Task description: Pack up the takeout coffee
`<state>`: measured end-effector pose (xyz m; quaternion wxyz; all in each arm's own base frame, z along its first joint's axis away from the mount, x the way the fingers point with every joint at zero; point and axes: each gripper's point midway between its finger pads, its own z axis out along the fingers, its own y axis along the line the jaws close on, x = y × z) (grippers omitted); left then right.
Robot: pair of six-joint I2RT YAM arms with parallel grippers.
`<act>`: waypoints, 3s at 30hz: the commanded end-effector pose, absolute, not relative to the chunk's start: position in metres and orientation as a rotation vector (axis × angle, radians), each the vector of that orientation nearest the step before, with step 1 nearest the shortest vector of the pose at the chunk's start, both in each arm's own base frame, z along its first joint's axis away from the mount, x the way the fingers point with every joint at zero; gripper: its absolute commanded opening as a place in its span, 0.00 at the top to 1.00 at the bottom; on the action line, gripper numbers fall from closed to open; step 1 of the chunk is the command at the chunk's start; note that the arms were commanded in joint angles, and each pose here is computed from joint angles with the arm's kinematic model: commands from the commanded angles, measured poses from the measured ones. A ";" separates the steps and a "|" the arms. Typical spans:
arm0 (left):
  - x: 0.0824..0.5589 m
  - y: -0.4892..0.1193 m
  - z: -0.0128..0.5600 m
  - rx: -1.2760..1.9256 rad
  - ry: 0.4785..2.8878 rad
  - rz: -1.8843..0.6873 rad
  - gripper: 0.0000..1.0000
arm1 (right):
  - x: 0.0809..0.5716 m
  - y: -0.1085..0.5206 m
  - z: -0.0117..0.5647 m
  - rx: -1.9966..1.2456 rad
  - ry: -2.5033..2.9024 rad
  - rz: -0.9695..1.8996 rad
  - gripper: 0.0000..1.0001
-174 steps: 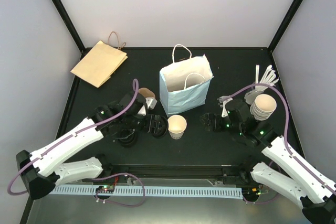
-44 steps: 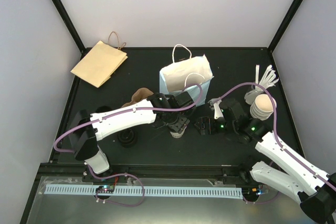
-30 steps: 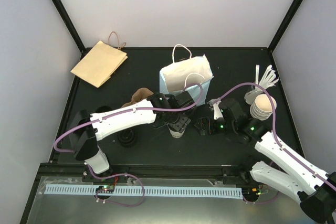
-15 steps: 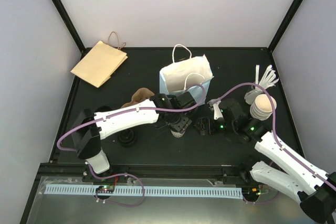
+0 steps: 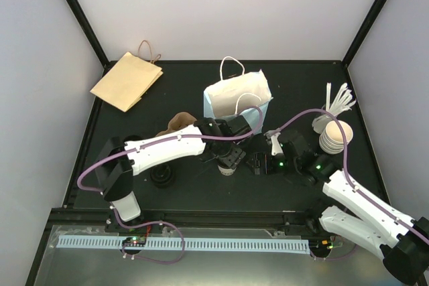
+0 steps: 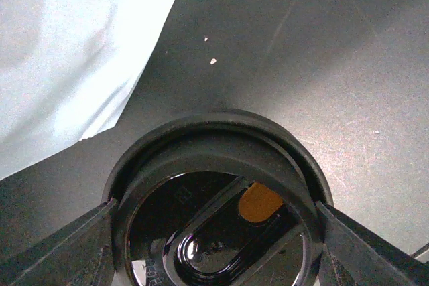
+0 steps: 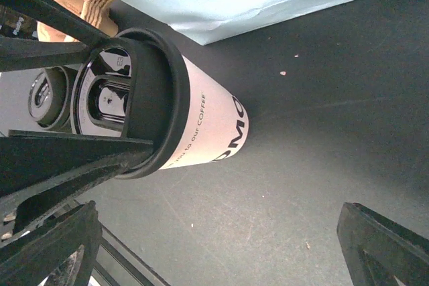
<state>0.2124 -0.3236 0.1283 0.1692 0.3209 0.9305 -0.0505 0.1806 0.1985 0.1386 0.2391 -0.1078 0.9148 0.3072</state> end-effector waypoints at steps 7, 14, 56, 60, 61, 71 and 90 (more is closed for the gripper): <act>0.204 -0.312 0.097 0.942 2.796 -0.112 0.24 | 0.195 0.217 0.142 -0.177 2.448 1.014 0.18; 0.198 -0.313 0.091 0.968 2.804 -0.152 0.24 | 0.209 0.213 0.135 -0.051 2.428 1.129 0.38; 0.137 -0.309 0.079 1.200 2.836 -0.315 0.27 | 0.200 0.230 0.106 -0.073 2.515 1.296 0.59; 0.136 -0.309 0.074 1.219 2.834 -0.307 0.27 | 0.198 0.229 0.094 -0.057 2.545 1.287 0.60; 0.136 -0.310 0.074 1.225 2.830 -0.309 0.27 | 0.198 0.229 0.091 -0.052 2.551 1.282 0.60; 0.133 -0.307 0.073 1.253 2.820 -0.297 0.27 | 0.205 0.225 0.082 -0.014 2.563 1.226 0.65; 0.131 -0.315 0.073 1.291 2.780 -0.294 0.28 | 0.230 0.239 0.069 -0.010 2.597 1.204 0.71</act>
